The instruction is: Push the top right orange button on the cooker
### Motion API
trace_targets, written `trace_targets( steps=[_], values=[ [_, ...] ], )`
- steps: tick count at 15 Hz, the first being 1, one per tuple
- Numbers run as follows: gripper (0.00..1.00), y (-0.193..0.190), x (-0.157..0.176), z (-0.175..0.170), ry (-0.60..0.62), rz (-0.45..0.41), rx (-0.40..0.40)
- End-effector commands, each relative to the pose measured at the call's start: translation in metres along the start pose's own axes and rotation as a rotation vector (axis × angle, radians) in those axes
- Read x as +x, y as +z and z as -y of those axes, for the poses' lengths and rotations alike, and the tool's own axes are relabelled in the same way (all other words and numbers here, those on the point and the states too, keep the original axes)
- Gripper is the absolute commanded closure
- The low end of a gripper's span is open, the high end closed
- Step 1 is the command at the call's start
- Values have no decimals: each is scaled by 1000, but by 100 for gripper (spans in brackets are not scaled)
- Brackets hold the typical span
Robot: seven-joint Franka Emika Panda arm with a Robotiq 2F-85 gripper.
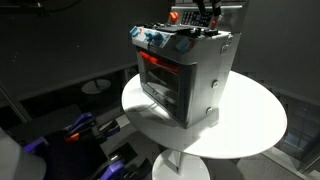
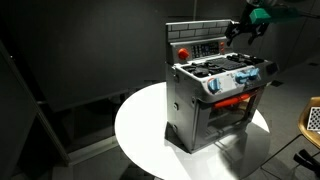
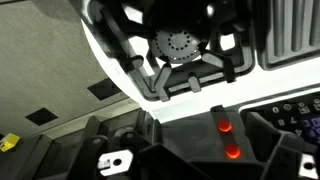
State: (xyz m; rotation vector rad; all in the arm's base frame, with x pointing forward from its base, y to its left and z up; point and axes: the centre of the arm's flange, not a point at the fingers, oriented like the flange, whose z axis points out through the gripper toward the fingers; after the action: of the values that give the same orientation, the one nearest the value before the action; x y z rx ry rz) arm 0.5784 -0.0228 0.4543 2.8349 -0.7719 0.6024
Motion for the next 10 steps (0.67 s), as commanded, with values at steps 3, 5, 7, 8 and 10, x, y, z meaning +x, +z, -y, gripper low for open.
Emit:
trace_targets(
  steps=[3,5,7,8,10],
  values=[
    [0,16,36,12,68,-36,-9],
    [0,20,43,14,84,-37,-11],
    [0,23,47,16,94,-40,-14],
    [0,26,50,17,101,-39,-16],
    [0,30,52,18,105,-38,-20]
  ],
)
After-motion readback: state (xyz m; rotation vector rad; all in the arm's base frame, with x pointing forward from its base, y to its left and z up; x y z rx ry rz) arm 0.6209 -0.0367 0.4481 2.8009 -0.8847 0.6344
